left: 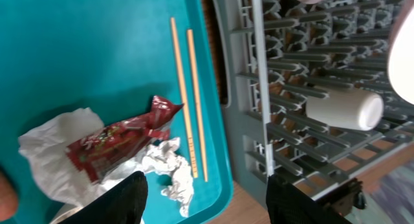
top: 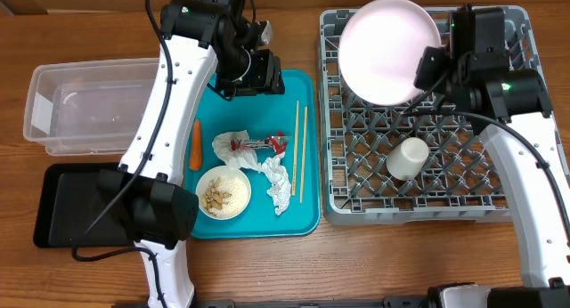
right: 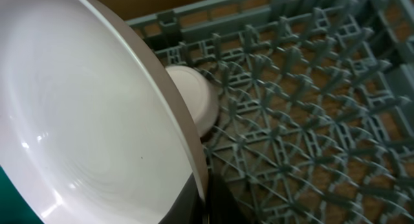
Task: Sort waste into correct bins and load items into the dishwasher
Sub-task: 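Carry the pink plate with the right gripper over the rack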
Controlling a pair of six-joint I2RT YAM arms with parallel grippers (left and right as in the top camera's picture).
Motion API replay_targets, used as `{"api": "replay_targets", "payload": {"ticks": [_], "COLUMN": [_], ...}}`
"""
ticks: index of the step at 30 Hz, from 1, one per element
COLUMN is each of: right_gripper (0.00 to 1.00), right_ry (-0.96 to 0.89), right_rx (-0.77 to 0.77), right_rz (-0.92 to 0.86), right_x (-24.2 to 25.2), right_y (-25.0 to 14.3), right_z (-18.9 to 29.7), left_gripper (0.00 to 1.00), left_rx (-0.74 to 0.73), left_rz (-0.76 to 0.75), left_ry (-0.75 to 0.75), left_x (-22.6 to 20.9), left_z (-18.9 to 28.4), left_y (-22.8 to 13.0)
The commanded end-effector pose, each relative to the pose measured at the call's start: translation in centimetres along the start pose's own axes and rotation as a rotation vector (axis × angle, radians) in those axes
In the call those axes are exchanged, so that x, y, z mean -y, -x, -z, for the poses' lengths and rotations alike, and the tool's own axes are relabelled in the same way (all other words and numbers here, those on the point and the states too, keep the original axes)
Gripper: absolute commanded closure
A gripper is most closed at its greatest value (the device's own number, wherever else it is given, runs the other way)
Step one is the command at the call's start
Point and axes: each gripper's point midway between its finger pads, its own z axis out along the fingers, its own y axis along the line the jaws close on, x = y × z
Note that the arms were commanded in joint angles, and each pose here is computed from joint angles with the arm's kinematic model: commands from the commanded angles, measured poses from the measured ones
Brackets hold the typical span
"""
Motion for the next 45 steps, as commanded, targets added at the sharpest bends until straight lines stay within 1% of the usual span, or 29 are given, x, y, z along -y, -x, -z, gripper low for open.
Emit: {"api": "replay_targets", "payload": {"ticks": [1,3,4,8,13,16,21,24,26,36,45], "right_gripper": [0.96,0.96,0.96,0.96,0.96,0.96,0.96,0.96,0.96,0.96,0.96], "right_ry": [-0.142,-0.183,-0.189,-0.223,-0.368,-0.398,-0.404,-0.412,-0.414,-0.474,-0.507], "right_rx": [0.069,0.095,0.107,0.167,0.263,0.278,0.245,0.217,0.181,0.040,-0.017], "right_rz": [0.004,0.021,0.036,0.112,0.244,0.298,0.334,0.363,0.404,0.484,0.491], "right_x": [2.0,2.0,1.6,-0.4,-1.6,-2.3,-2.4,-2.4,-2.5,-2.5,-2.3], "right_y": [1.1,1.4,1.5,1.8,2.2,1.9,0.9,0.2,-0.4,-3.1,-4.5], "right_z": [1.5,1.9,2.0,2.8,5.0,5.6,5.2,4.5,3.7,-0.3,-2.0], "left_gripper": [0.38,0.33,0.32,0.32,0.32,0.32,0.32,0.27,0.25,0.25,0.25], "left_rx": [0.062,0.067,0.070,0.072,0.062,0.060,0.051,0.058,0.059,0.055,0.052], "left_rz": [-0.027,-0.013,0.000,0.005,0.008,0.009,0.003,0.005,0.005,0.006,0.007], "left_ry": [0.064,0.089,0.103,0.112,0.118,0.144,0.147,0.183,0.194,0.198,0.199], "left_x": [-0.7,-1.1,-1.4,-1.5,-1.7,-2.0,-2.1,-2.7,-2.9,-3.0,-3.0], "left_z": [1.9,1.9,1.9,2.0,1.9,1.9,1.9,2.0,2.1,2.0,2.0], "left_y": [0.6,0.7,0.7,0.7,0.5,0.4,0.2,0.3,0.3,0.3,0.2]}}
